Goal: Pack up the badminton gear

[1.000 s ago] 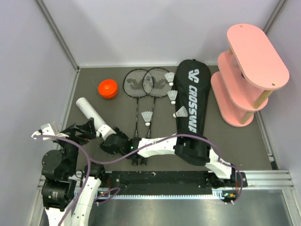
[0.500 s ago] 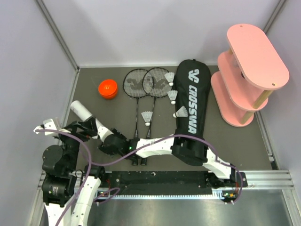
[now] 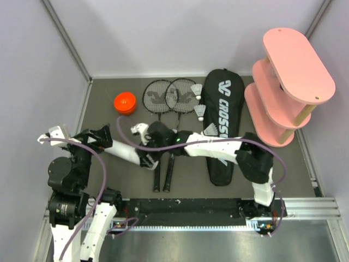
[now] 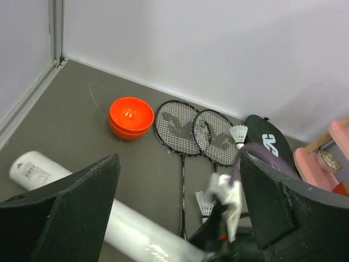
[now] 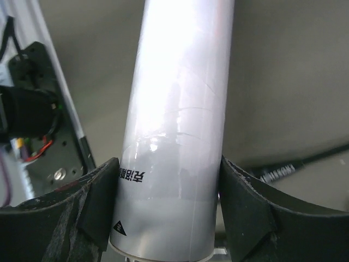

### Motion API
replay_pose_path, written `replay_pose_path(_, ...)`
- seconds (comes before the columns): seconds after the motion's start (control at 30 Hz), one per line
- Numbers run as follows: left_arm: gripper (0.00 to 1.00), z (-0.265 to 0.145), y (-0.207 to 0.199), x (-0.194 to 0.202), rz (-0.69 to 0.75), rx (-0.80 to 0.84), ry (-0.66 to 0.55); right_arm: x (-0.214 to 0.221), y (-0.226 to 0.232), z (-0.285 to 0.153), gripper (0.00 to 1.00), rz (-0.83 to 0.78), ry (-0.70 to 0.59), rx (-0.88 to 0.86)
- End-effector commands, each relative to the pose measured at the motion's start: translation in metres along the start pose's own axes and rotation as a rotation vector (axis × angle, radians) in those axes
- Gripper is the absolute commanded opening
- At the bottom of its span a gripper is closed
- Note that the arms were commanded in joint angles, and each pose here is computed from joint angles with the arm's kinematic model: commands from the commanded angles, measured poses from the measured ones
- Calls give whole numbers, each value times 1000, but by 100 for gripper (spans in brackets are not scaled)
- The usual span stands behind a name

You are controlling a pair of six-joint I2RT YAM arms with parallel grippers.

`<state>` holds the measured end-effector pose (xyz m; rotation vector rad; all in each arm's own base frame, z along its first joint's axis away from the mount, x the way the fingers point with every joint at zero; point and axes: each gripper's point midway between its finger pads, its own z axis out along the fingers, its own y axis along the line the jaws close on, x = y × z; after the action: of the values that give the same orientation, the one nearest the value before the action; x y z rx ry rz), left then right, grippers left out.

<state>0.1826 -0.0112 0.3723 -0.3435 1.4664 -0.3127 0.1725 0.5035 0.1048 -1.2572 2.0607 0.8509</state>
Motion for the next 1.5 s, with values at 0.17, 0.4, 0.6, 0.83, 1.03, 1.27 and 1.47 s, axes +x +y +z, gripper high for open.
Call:
replay_pose_path(0.17,95,39,-18,27,138,120,106,-3,5,-107,56,318,33,-428)
replay_pose_path(0.4,88,64,-41,136,174,370,583,5,-20,-136,58,488,57,-499)
replay_pose_path(0.6,98,46,-70,166,289,558,619,6,-42,-147,58,574,51,-519)
replay_pose_path(0.83,96,3,-90,176,636,847,361,7,-55,-161,58,595,34,-563)
replay_pose_path(1.03,92,2,-81,204,944,990,339,4,-59,-166,58,594,24,-584)
replay_pose_path(1.27,92,14,-65,243,1117,953,430,-1,-59,-168,58,578,15,-589)
replay_pose_path(1.47,92,19,-58,262,1219,940,485,2,-57,-168,58,581,21,-598)
